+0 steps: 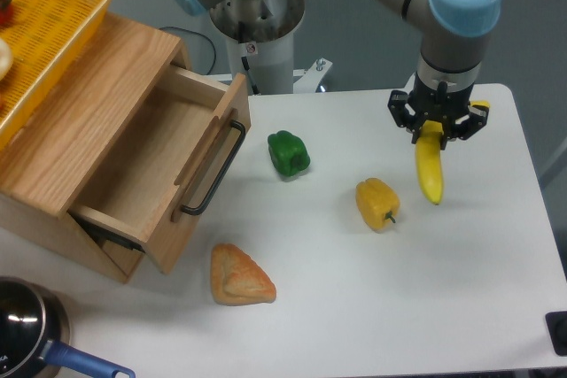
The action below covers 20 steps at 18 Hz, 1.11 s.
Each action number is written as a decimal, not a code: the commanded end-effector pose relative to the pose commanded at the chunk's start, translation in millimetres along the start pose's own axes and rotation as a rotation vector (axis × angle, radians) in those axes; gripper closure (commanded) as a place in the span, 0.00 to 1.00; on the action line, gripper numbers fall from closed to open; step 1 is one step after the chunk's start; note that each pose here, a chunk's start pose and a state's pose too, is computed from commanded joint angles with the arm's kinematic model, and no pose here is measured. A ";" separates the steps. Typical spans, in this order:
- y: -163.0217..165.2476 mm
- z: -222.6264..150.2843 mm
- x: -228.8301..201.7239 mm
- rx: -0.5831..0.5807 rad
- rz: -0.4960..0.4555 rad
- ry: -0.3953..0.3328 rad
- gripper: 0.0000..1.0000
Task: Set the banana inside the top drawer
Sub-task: 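Lift the held yellow banana with the gripper, then carry the banana over the green pepper toward the open wooden drawer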
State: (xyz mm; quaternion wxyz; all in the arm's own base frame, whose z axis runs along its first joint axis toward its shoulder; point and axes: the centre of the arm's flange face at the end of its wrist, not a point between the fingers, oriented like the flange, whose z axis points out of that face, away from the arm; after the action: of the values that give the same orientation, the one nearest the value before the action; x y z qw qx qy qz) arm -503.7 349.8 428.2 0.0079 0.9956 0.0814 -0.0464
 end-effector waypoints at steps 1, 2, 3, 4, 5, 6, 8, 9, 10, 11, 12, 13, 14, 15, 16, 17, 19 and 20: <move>0.1 0.7 0.3 -0.001 0.000 0.001 0.88; 0.1 0.7 0.3 -0.001 0.000 0.001 0.88; 0.1 0.7 0.3 -0.001 0.000 0.001 0.88; 0.3 -0.2 0.5 0.000 -0.002 0.000 0.88; 0.2 -0.9 0.3 0.001 -0.002 -0.001 0.88; 0.2 -0.9 0.3 0.001 -0.002 -0.001 0.88; 0.1 0.7 0.3 -0.001 -0.004 0.001 0.88; 0.4 0.7 0.1 -0.003 -0.004 0.000 0.88; 1.3 1.7 -0.2 -0.006 -0.007 0.001 0.88; 1.4 1.5 0.4 -0.004 -0.009 0.003 0.88; 1.1 0.9 1.8 -0.004 -0.009 0.006 0.88; 3.4 -4.4 4.6 -0.006 -0.012 0.007 0.88; 4.8 -12.6 9.7 -0.003 -0.013 0.005 0.88; 7.0 -20.7 14.3 0.000 -0.017 0.003 0.88; 8.0 -26.0 18.9 0.000 -0.017 0.007 0.88; 9.4 -31.4 23.8 -0.001 -0.015 0.008 0.88; 12.6 -43.1 34.8 0.000 -0.012 0.017 0.88; 13.8 -50.0 40.1 0.012 -0.016 0.023 0.88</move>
State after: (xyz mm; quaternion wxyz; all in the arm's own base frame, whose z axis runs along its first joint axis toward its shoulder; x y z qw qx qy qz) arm -457.5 343.8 474.3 0.0007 0.9954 0.0893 -0.0354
